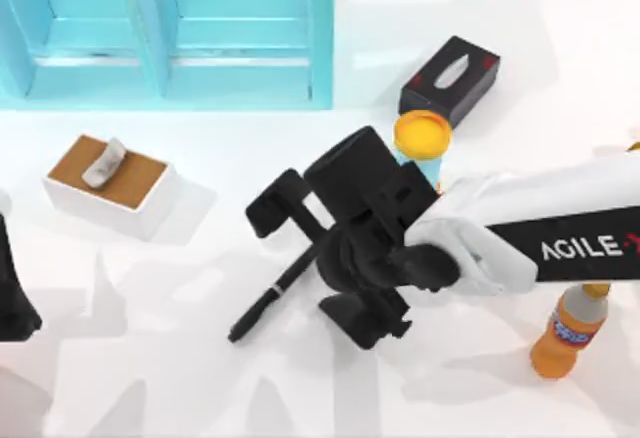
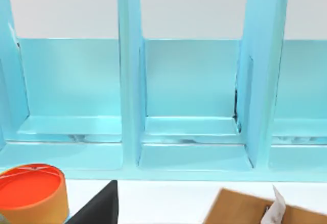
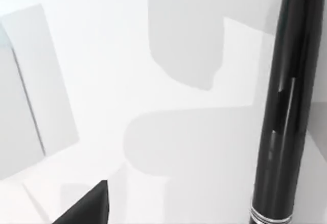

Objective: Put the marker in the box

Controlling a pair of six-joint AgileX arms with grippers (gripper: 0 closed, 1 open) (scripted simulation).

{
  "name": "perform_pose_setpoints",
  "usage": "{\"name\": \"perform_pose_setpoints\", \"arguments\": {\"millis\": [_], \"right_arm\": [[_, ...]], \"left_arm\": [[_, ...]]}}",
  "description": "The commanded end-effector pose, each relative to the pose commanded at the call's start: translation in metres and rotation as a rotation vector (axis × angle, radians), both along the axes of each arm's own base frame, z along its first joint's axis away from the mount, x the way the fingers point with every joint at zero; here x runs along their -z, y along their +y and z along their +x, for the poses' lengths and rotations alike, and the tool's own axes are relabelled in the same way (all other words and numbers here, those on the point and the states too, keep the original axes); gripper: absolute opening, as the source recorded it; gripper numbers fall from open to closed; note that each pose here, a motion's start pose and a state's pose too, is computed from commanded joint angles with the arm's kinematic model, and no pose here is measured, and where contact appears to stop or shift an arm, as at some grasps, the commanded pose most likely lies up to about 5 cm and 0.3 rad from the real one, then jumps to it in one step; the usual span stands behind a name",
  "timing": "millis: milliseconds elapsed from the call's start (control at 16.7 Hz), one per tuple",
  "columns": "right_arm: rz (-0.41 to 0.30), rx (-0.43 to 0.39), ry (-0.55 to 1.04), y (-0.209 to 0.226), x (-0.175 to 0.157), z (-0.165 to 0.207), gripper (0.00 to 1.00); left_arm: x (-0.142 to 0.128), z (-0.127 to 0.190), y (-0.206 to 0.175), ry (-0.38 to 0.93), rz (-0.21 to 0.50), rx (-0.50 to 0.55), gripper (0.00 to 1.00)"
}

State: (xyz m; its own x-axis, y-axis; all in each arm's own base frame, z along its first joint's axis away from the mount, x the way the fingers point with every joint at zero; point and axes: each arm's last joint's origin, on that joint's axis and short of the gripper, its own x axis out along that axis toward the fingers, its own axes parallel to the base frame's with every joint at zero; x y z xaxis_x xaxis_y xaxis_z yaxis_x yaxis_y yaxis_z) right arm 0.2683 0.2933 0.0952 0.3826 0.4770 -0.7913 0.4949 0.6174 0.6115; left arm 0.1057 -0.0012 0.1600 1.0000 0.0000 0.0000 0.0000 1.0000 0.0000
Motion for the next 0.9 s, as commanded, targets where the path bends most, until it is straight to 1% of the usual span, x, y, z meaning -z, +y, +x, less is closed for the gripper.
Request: {"name": "perform_pose_setpoints", "arguments": {"millis": [120, 240, 480, 900], "right_arm": [[-0.003, 0.0, 0.003, 0.009, 0.02, 0.007, 1.0], [0.0, 0.0, 0.0, 0.014, 0.031, 0.012, 1.0], [0.0, 0.0, -0.001, 0.015, 0.033, 0.013, 1.0], [0.0, 0.0, -0.001, 0.015, 0.033, 0.013, 0.47]], "left_arm": [[0.0, 0.0, 0.0, 0.0, 0.0, 0.0, 1.0], [0.0, 0.0, 0.0, 0.0, 0.0, 0.0, 1.0], [0.0, 0.0, 0.0, 0.0, 0.0, 0.0, 1.0], [0.0, 0.0, 0.0, 0.0, 0.0, 0.0, 1.0]]}}
